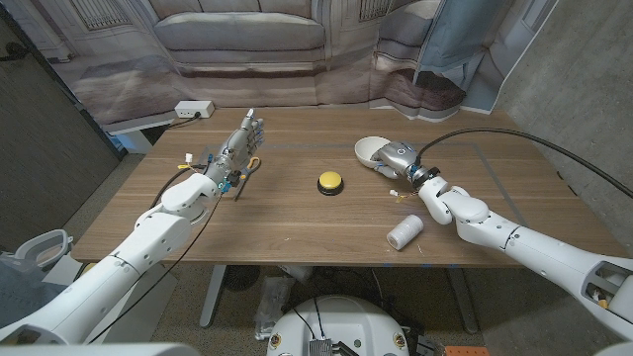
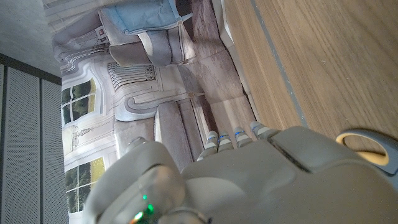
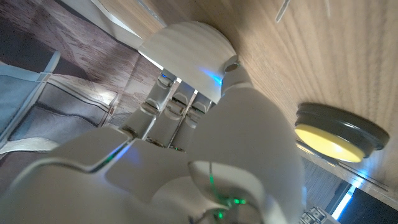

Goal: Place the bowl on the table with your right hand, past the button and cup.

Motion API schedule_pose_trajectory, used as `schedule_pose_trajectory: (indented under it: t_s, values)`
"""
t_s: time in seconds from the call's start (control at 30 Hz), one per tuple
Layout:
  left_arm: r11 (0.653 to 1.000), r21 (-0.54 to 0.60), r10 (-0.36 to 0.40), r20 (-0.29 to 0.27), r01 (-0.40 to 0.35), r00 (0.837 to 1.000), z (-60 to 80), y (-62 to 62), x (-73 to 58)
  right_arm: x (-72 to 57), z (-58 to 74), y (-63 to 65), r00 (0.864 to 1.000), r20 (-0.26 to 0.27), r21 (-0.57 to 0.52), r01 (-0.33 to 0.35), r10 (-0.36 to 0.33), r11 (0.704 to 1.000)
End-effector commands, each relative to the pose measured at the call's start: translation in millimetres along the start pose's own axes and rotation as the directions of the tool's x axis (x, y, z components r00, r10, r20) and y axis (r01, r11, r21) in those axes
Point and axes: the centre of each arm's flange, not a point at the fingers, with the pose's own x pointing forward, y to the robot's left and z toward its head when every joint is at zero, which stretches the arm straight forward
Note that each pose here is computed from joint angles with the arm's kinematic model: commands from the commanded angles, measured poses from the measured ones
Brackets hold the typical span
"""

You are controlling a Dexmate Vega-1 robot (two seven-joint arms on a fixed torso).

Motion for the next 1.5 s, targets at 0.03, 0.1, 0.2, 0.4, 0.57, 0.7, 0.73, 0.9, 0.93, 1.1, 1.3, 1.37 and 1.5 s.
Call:
schedule_pose_trajectory:
  t_s: [0.03,0.1,0.2,0.4,0.57,0.7,0.73,0.9,0.93,1.1,1.3,1.37,1.5]
  values:
    - [1.000,-0.008,-0.021,-0.003,0.021,1.000,-4.4,-2.8,10.2,-2.1,-1.3,-2.4,1.000,0.000,0.003,-0.026,0.026,1.000]
    - [1.000,-0.005,-0.021,-0.003,0.021,1.000,-4.4,-2.9,10.3,-2.3,-1.2,-2.5,0.999,0.000,0.005,-0.032,0.032,0.999]
    - [1.000,-0.005,-0.021,-0.005,0.021,1.000,-4.0,-3.1,10.4,-2.4,-1.2,-2.2,0.999,0.000,0.005,-0.038,0.038,0.999]
    - [1.000,-0.004,-0.022,-0.007,0.022,1.000,-3.0,-3.9,9.9,-2.1,-1.9,-1.3,0.999,0.001,0.005,-0.050,0.050,0.999]
    - [1.000,-0.007,-0.024,-0.003,0.024,1.000,-1.7,-4.3,9.6,-2.4,-2.0,-1.4,0.998,0.001,0.005,-0.056,0.056,0.998]
    - [1.000,-0.005,-0.024,-0.004,0.024,1.000,-1.2,-4.4,9.2,-3.6,-3.5,-1.6,0.999,0.002,0.026,-0.050,0.050,0.998]
    - [1.000,-0.004,-0.023,-0.004,0.023,1.000,-1.2,-4.4,9.1,-4.0,-3.9,-1.6,0.999,0.003,0.030,-0.047,0.047,0.998]
    - [1.000,-0.006,-0.024,-0.005,0.024,1.000,-2.2,-4.5,8.8,-5.1,-3.8,-0.4,0.998,0.007,0.032,-0.055,0.055,0.998]
    - [1.000,-0.006,-0.024,-0.006,0.024,1.000,-2.2,-4.5,8.8,-5.2,-3.9,-0.1,0.998,0.007,0.033,-0.057,0.057,0.998]
    - [1.000,-0.004,-0.024,-0.004,0.024,1.000,-1.7,-4.4,9.2,-5.8,-4.7,0.2,0.998,0.005,0.032,-0.063,0.063,0.998]
    - [1.000,-0.005,-0.025,-0.003,0.025,1.000,-1.9,-4.2,10.3,-5.5,-5.5,-1.6,0.998,0.005,0.028,-0.062,0.061,0.998]
    - [1.000,-0.006,-0.025,-0.004,0.025,1.000,-2.5,-4.0,10.6,-5.2,-5.4,-2.0,0.998,0.005,0.029,-0.064,0.064,0.998]
    - [1.000,-0.007,-0.024,-0.005,0.024,1.000,-3.2,-3.5,10.7,-5.0,-5.4,-2.7,0.998,0.007,0.027,-0.064,0.064,0.998]
